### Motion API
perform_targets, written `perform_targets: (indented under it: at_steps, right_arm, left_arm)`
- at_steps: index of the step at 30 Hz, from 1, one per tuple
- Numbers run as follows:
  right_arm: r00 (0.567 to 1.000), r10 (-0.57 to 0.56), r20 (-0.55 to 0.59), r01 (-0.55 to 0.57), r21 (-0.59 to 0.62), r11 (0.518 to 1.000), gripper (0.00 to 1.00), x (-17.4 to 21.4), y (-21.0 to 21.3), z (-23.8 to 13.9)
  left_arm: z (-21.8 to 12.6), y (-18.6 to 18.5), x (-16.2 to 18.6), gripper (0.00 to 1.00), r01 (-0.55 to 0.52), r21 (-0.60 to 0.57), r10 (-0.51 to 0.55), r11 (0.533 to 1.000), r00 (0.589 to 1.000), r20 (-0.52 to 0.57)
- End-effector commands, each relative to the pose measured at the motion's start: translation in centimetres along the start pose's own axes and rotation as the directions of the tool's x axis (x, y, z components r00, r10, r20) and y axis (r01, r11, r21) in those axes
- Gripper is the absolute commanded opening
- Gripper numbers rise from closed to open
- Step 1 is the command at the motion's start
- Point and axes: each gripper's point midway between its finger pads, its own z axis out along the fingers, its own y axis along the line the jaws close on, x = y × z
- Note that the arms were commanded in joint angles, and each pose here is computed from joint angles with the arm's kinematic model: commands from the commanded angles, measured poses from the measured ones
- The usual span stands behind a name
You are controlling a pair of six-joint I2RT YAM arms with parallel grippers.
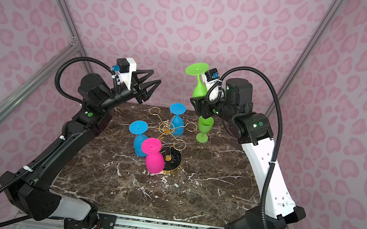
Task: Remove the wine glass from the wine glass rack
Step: 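Close the left gripper on the glass base while the right gripper holds the bowl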
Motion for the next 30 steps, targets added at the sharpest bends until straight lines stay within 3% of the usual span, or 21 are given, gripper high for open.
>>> perform_targets:
  at_steps: [1, 6, 13, 30]
  right_arm:
    - [0.997, 0.016, -0.081, -0.019, -0.037, 0.999, 0.72, 1.9, 0.7, -0.2]
    - [0.994, 0.024, -0.110, -0.033, -0.084, 0.996, 0.71, 2.8, 1.6, 0.3]
    - [0.989, 0.025, -0.144, -0.047, -0.154, 0.987, 0.69, 3.5, 3.3, 1.6]
    - [0.977, 0.011, -0.215, -0.077, -0.302, 0.950, 0.65, 5.1, 8.3, 4.2]
  left_arm:
    - [-0.1, -0.4, -1.0, 0.50, -0.331, -0.001, 0.331, 0.944, 0.942, 0.059]
    - [0.0, -2.7, 0.3, 0.50, -0.482, 0.117, 0.472, 0.868, 0.875, 0.106]
    - [-0.1, -4.7, 1.3, 0.49, -0.586, 0.202, 0.560, 0.785, 0.810, 0.173]
    - [0.0, -4.9, 1.2, 0.44, -0.614, 0.201, 0.585, 0.763, 0.788, 0.191]
